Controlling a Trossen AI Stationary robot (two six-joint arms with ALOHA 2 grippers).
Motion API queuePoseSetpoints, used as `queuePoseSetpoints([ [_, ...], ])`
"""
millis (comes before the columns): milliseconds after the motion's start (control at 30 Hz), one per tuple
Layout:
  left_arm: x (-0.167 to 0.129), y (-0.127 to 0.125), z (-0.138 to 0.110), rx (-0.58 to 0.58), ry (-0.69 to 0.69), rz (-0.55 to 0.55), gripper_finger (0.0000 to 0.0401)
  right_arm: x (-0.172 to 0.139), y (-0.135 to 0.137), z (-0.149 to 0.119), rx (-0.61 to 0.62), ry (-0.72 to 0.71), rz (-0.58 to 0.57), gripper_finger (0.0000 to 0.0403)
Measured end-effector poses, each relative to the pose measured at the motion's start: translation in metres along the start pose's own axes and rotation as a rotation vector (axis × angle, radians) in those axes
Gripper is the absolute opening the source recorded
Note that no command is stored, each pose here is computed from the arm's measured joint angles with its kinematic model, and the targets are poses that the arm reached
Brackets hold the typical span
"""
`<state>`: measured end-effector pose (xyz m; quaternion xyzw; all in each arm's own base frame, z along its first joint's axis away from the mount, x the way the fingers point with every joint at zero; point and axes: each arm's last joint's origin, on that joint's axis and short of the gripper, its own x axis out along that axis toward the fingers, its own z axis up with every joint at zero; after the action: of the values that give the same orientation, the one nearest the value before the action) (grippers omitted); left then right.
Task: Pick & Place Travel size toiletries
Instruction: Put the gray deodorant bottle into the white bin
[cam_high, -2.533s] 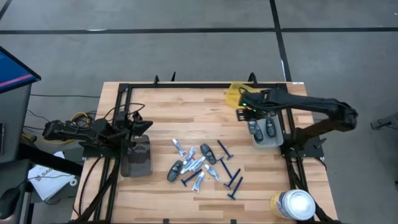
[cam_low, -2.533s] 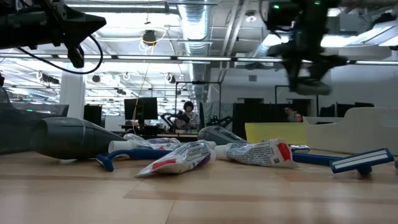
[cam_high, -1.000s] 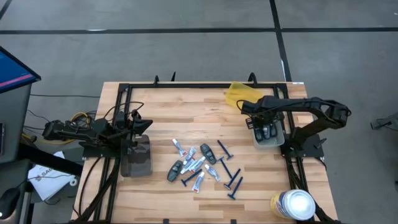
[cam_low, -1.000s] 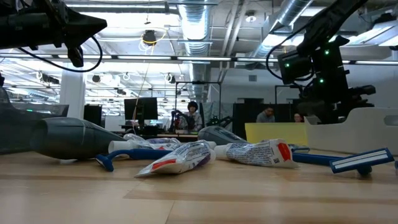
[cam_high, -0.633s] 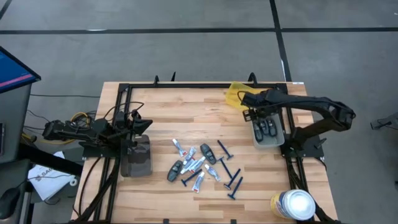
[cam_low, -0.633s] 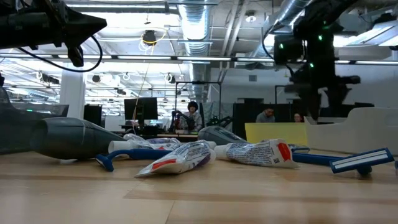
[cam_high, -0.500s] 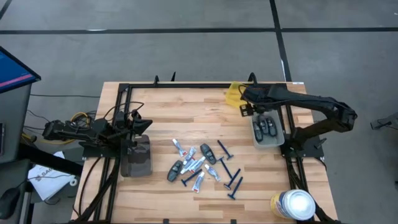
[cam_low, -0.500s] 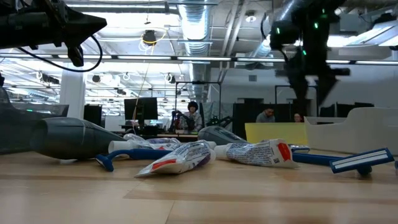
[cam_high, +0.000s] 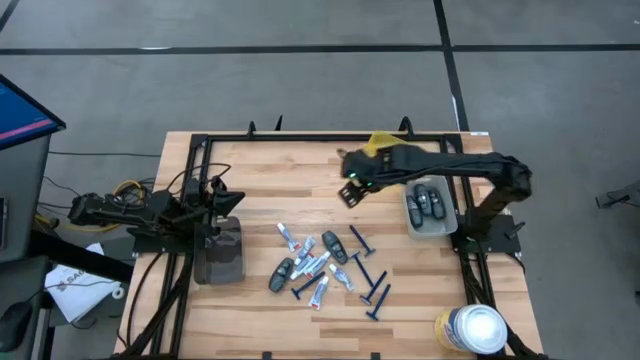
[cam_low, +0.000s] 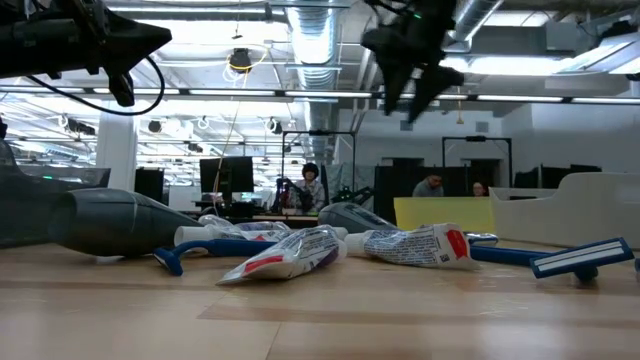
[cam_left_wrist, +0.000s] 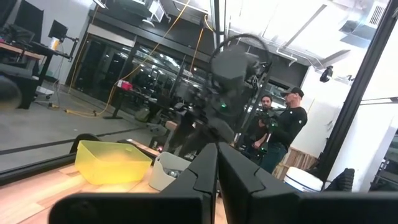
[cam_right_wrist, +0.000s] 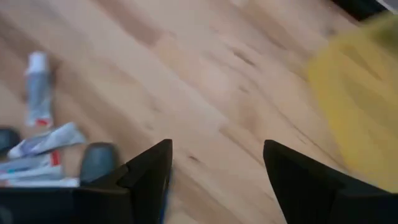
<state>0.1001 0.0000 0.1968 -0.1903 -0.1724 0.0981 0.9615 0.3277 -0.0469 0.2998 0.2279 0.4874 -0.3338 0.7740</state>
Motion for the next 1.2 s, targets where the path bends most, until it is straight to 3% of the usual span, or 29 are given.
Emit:
queuePoseSetpoints([
  [333, 0.000, 0.000, 0.000, -0.001, 0.000, -0.001, 0.0009, 0.027, 0.082, 0.010, -0.156, 0.067, 0.126, 0.0251],
  [567, 0.000, 0.000, 0.000, 0.000, 0.000, -0.001, 0.0046, 0.061, 0.111, -0.008, -0.132, 0.201, 0.137, 0.0327],
  [800, 0.000, 0.000, 0.000, -0.001, 0.000, -0.001, 0.0093, 0.078, 0.119, -0.019, -0.134, 0.266, 0.108, 0.0377],
  [1200, 0.000, 0.000, 0.000, -0.009, 0.000, -0.001, 0.0123, 0.107, 0.110, -0.025, -0.107, 0.259, 0.111, 0.0373],
])
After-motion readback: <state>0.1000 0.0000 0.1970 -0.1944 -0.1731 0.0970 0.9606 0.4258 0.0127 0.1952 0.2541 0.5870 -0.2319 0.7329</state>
